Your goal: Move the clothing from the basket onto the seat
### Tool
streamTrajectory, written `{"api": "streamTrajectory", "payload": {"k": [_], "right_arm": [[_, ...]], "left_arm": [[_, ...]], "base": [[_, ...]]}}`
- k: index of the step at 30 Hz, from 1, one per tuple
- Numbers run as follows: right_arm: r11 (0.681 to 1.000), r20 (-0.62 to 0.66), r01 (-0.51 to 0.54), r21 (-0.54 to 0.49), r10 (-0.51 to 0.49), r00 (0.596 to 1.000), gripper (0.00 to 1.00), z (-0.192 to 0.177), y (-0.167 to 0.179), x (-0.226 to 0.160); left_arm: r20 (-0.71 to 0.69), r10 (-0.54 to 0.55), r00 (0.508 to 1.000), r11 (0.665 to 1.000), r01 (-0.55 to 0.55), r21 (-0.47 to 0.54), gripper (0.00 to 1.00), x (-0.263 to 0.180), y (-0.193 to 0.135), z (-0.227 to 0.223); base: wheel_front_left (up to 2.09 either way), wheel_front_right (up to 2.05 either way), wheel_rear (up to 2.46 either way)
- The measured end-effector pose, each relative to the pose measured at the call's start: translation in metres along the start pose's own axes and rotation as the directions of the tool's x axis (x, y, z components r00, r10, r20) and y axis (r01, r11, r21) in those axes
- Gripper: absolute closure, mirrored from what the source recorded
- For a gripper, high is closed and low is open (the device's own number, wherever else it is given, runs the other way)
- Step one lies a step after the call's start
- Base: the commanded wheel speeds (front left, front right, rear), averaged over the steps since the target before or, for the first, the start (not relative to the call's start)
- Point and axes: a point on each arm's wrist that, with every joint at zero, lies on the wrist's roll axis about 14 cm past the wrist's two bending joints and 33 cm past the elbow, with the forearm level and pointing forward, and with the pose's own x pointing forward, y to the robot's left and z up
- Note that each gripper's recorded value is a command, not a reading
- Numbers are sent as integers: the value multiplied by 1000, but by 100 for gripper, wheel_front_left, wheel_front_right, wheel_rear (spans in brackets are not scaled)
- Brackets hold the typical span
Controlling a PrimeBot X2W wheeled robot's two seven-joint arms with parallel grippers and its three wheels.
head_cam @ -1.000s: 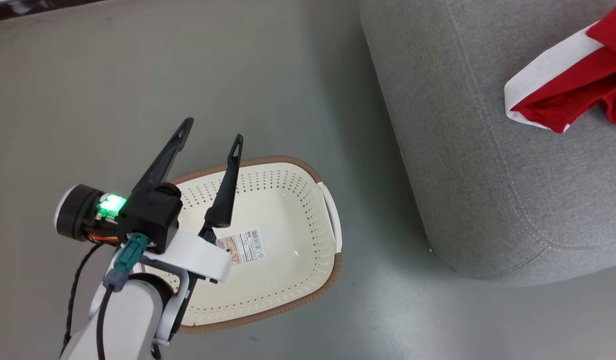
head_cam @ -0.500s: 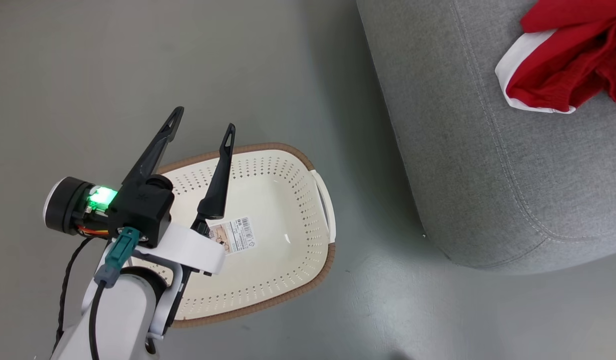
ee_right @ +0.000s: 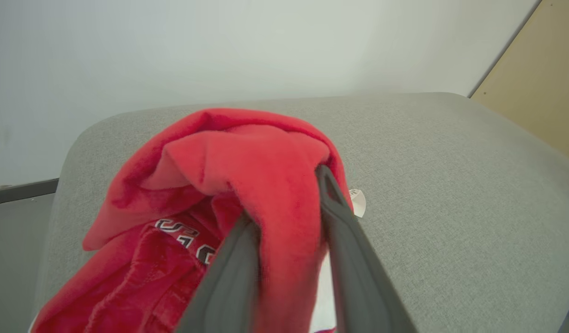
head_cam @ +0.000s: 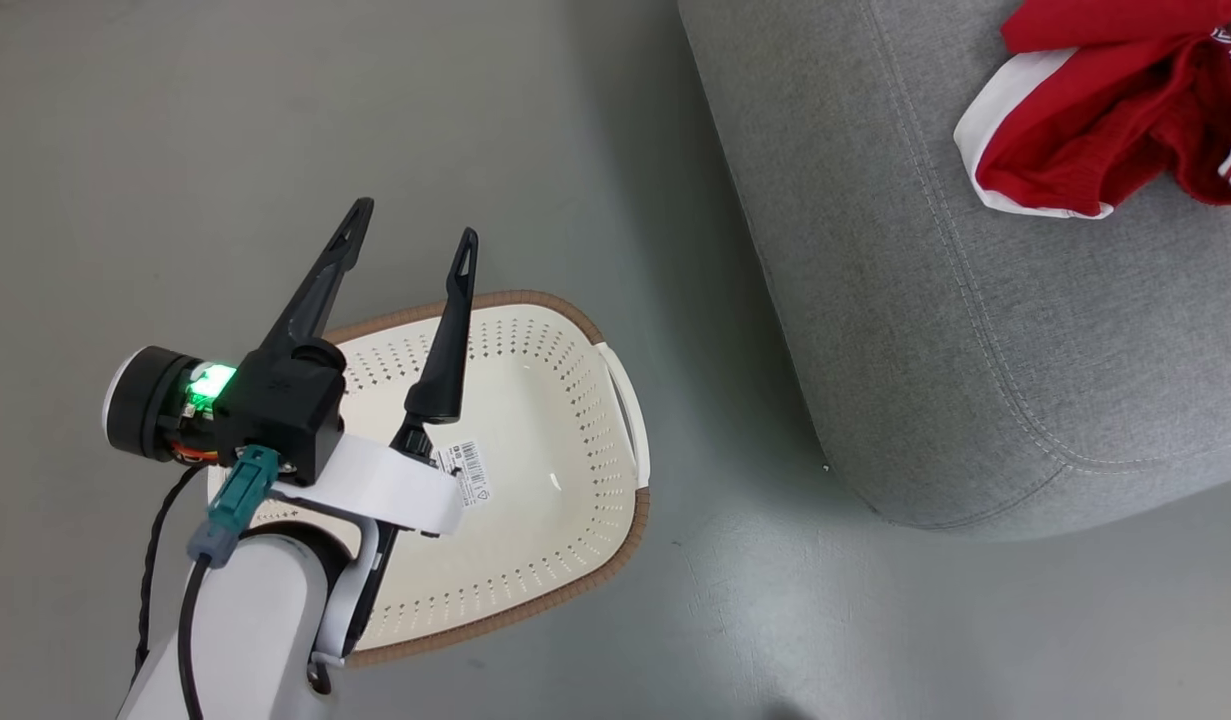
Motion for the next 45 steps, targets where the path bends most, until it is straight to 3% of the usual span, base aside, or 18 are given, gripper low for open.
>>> {"api": "streamTrajectory", "payload": {"k": [1,2,3,4,24,30,45], "right_arm": [[1000,-10,-5,-3,5,1000,52,-3,1,-1],[1000,-25,-11,-8,10,1000,22,-7,3,-3],[1000,-36,-15,-5,14,999,3,-12,5,-5],[1000,-47,-16,2,16,999,0,-16,6,-7],[995,-13,-102,-9,102,995,0,-23,18,-42],[994,80,-108,-34,111,991,0,4,8,-51],[973,316,-229,17,212,925,0,67,42,-83]], "left_arm": [[1,0,1000,1000,0,0,0,0,0,1],[2,0,1000,1000,0,-2,0,0,-1,1],[9,1,1000,1000,-1,-2,0,0,-1,2],[11,3,1000,1000,-3,-3,0,0,-1,3],[73,96,993,995,-93,-39,0,-16,11,20],[91,104,990,994,-101,-38,0,-20,10,30],[72,287,955,958,-286,-28,0,-66,49,35]], "base": [[0,0,0],[0,0,0],[0,0,0],[0,0,0],[0,0,0],[0,0,0],[0,0,0]]}}
